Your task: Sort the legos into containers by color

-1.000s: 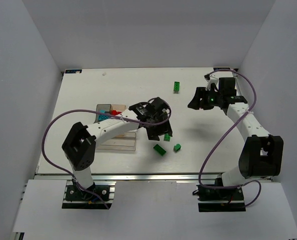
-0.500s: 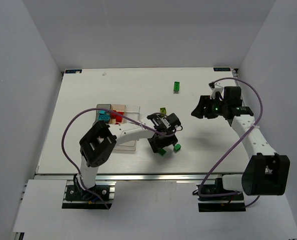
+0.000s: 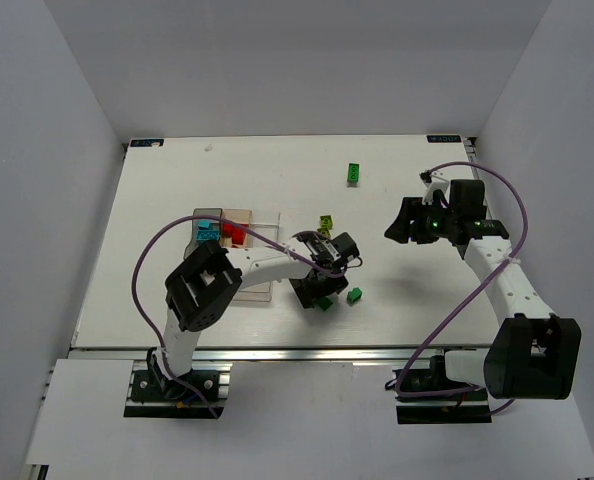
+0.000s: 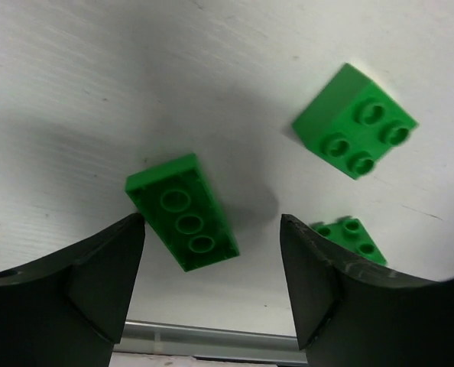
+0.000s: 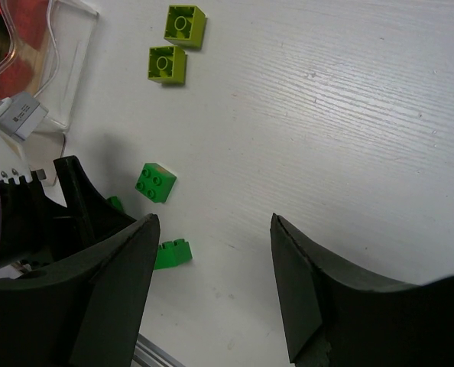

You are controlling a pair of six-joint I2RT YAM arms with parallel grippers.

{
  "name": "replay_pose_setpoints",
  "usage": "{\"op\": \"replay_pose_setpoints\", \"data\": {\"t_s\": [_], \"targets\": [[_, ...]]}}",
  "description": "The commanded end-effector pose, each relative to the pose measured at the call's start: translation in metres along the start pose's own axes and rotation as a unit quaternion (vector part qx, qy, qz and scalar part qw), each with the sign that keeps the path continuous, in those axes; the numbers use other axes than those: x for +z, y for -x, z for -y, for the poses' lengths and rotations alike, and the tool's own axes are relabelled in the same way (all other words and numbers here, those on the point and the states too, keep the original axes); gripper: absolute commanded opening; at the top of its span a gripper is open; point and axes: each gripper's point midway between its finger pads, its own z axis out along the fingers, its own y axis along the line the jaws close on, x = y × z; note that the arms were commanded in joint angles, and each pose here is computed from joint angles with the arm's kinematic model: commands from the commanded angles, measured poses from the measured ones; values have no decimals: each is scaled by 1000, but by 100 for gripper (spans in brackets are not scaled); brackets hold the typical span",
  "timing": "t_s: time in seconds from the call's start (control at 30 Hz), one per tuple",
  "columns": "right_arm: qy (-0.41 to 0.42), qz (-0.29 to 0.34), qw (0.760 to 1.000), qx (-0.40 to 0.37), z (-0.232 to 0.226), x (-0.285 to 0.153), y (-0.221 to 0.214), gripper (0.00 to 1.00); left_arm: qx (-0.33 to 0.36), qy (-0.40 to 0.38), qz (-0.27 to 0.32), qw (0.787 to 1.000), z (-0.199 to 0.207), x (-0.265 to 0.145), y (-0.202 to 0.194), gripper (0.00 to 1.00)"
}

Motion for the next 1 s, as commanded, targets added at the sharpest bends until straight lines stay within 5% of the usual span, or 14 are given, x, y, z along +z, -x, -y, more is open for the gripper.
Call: {"op": "replay_pose_setpoints", "data": {"t_s": [0.0,0.17,0.47,0.73,0.83,0.97], "targets": [[1,15,1000,-11,-2,-6,11,66,-10,0,26,1000,4,2,11,80],[2,14,1000,-4,-2,-6,11,66,-13,24,32,999,-6,13,18,72],[5,11,1000,-6,-3,-6,8,66,29,15,50,998,4,2,28,31],[28,10,999,-19,-12,-11,8,64,136,-50,144,979,37,-76,71,7],[63,2,997,-41,-24,-13,2,55,140,-85,181,970,37,-117,97,5],[118,-14,991,-61,-40,-15,-12,21,122,-61,232,963,9,-140,147,0]]}}
